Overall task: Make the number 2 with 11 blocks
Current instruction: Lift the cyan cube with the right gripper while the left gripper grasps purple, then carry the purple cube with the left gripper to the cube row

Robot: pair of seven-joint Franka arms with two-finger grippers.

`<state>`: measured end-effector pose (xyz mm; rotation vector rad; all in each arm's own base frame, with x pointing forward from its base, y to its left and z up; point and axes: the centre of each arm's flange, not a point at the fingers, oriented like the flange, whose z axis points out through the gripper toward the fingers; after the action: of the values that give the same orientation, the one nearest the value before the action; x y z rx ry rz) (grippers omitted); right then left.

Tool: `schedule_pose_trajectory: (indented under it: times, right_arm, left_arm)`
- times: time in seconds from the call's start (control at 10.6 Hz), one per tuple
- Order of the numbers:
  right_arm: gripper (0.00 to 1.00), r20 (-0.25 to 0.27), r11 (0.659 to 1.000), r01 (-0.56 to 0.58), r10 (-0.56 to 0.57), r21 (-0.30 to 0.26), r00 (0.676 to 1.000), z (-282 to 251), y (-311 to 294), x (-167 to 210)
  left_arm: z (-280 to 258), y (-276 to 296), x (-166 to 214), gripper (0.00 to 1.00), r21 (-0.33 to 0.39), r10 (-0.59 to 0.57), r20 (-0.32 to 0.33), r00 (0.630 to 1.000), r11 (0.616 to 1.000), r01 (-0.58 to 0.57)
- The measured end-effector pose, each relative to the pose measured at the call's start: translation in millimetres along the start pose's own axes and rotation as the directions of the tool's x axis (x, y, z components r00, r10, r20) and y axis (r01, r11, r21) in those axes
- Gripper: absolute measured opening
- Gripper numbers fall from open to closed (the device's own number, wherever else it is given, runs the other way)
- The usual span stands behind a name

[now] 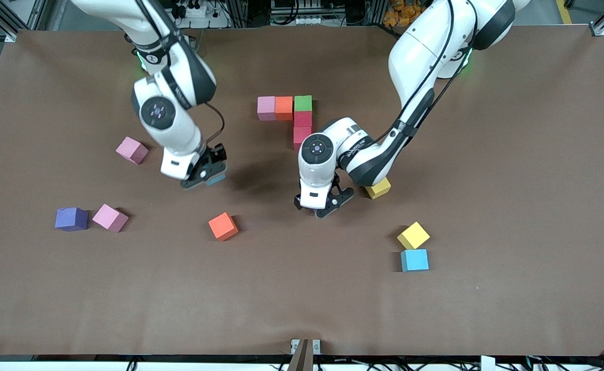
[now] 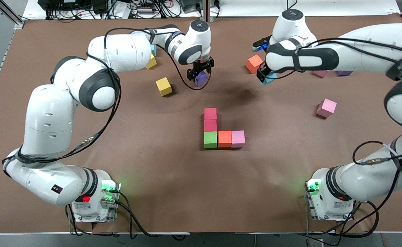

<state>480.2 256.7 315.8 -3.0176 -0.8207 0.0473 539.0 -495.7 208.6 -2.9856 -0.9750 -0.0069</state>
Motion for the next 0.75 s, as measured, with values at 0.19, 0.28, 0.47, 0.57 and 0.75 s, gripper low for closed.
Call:
schedule_pose_trajectory:
  times: [0.19, 0.28, 0.47, 0.57, 0.75]
  right_arm:
    - [0.58, -0.033, 0.999, 0.052, -0.052, -0.016, 0.998, -27.7, 12.8, -19.6]
    - [0.58, -0.031, 0.997, 0.069, -0.07, -0.018, 0.997, -41.9, 38.3, -32.6]
    - [0.58, -0.026, 0.997, 0.075, -0.075, -0.005, 0.997, -70.7, 96.4, -59.6]
    - [0.58, -0.034, 0.997, 0.071, -0.071, 0.002, 0.997, -83.6, 116.6, -70.7]
    - [0.58, -0.055, 0.997, 0.08, -0.08, 0.006, 0.995, -98.3, 136.7, -82.3]
  left_arm:
    - [3.2, -0.5, 0.0, 1.0, 0.003, -0.017, 0.017, 1.0, 1.0, 0.017]
    - [4.5, -0.7, -0.7, 0.99, 0.005, -0.023, 0.027, 0.999, 1.0, 0.023]
    - [5.3, -1.0, 0.1, 0.71, 0.006, -0.026, 0.029, 0.999, 1.0, 0.026]
    - [4.0, -0.5, 0.5, 0.63, 0.004, -0.027, 0.03, 0.999, 1.0, 0.027]
    - [3.5, -0.5, 2.1, 0.59, 0.004, -0.03, 0.029, 0.999, 1.0, 0.029]
